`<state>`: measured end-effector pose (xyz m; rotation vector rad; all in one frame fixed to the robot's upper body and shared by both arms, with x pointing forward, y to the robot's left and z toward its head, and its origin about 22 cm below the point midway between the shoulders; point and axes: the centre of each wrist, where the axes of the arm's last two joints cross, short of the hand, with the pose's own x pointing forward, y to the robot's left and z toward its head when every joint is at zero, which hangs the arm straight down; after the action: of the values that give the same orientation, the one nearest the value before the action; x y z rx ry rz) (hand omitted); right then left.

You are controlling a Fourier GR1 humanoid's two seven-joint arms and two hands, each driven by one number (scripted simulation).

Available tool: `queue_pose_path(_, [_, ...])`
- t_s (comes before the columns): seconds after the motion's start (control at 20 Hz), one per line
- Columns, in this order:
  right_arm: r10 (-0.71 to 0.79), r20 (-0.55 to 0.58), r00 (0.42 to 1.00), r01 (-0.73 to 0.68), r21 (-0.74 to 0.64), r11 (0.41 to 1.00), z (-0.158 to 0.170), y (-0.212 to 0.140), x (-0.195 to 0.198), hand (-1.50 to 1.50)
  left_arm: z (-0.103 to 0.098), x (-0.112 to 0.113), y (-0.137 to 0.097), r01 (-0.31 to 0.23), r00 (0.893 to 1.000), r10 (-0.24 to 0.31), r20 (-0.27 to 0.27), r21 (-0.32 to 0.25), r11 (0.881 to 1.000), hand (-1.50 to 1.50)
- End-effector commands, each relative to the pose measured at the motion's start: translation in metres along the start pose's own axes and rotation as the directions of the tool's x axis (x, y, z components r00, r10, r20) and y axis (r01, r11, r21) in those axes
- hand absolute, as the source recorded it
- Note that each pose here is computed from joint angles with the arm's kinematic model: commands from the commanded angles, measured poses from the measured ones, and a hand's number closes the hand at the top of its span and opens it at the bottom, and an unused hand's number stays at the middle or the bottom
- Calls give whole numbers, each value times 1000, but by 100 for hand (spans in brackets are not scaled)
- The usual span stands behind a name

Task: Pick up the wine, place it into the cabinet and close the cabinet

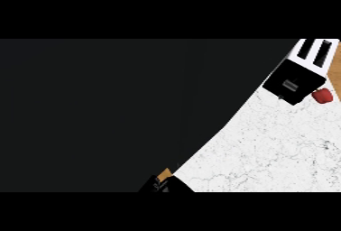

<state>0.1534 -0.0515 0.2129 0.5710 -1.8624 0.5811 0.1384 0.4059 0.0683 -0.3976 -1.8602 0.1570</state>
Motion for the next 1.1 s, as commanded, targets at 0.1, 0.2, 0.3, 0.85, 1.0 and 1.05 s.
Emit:
queue_pose_path(0.1, [7, -3, 1000, -7, -88, 996, -82, -10, -1, 150, 3, 4, 17, -24, 999, 24, 38, 13, 1000, -150])
queue_pose_path(0.2, [40, -26, 999, -42, -92, 995, -101, -10, -5, 150, 21, 5, 18, -21, 1000, 21, 8, -16, 1000, -150])
queue_pose_path(0.3, [13, -28, 1000, -15, -67, 998, -115, -28, -2, 150, 17, 17, 29, -12, 1000, 12, 12, 10, 1000, -150])
queue_pose_path(0.85, [13, -248, 969, 76, 348, 934, -168, -57, -21, 150, 11, 26, 36, 3, 1000, -3, 21, -9, 1000, -150])
queue_pose_path(1.0, [84, -341, 936, 103, 495, 863, -172, -57, -36, 150, 6, 28, 35, -10, 999, 10, 31, -18, 1000, -150])
queue_pose_path(1.05, [109, -359, 927, 111, 541, 834, -175, -48, -47, 150, 4, 32, 39, 4, 1000, -4, 25, -23, 1000, -150])
